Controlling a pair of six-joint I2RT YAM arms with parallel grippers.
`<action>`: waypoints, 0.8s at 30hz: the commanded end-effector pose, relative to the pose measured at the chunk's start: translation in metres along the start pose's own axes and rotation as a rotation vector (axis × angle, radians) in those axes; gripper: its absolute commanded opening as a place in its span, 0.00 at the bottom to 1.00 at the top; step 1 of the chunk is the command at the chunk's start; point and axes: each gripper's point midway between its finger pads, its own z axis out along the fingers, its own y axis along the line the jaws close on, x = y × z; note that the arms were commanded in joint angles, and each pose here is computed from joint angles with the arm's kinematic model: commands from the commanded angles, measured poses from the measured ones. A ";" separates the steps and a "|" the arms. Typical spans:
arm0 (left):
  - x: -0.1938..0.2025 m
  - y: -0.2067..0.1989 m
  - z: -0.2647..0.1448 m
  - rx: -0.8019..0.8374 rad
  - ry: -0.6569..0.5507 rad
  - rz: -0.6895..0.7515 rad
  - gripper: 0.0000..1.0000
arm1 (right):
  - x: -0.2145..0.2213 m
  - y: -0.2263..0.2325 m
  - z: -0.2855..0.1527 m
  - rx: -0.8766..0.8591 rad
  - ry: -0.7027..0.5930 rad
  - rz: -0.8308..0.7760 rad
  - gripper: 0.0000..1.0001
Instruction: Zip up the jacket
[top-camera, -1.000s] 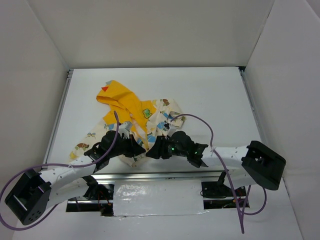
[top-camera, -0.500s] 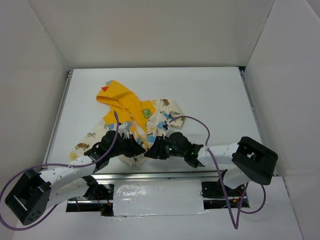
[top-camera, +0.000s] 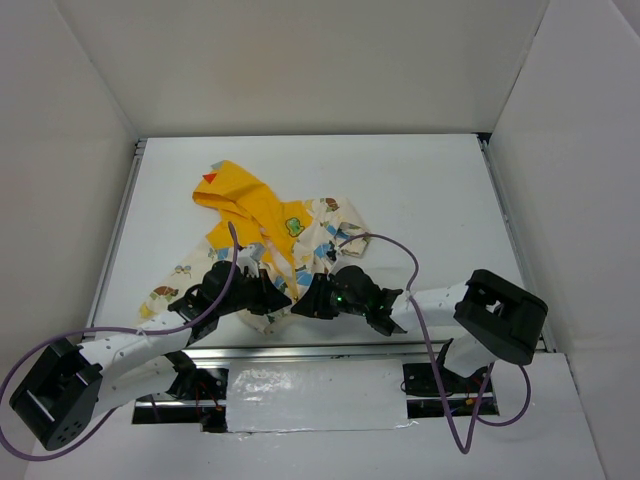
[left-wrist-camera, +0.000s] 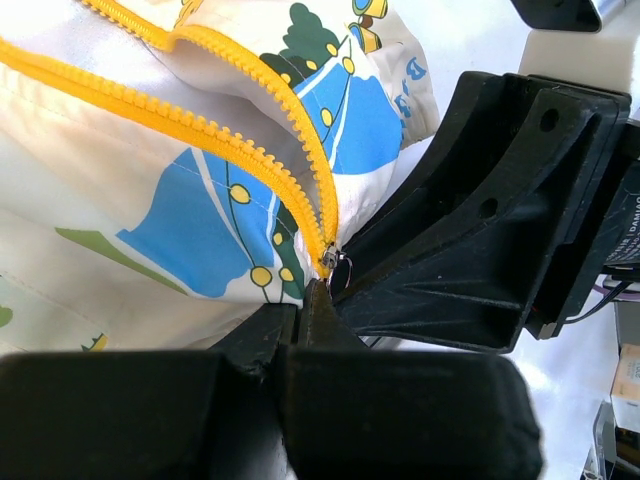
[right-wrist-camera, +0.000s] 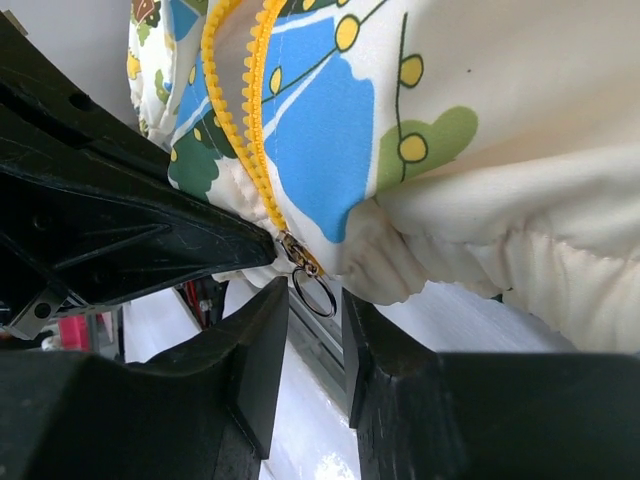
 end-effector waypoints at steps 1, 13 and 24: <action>-0.019 -0.024 0.000 0.078 -0.046 0.024 0.00 | -0.007 0.011 -0.001 -0.046 -0.042 -0.008 0.35; -0.019 -0.022 0.001 0.070 -0.046 0.025 0.00 | -0.010 0.015 -0.011 -0.046 -0.054 -0.007 0.21; -0.018 -0.023 0.002 0.080 -0.039 0.029 0.00 | -0.014 0.023 -0.009 -0.039 -0.049 0.019 0.00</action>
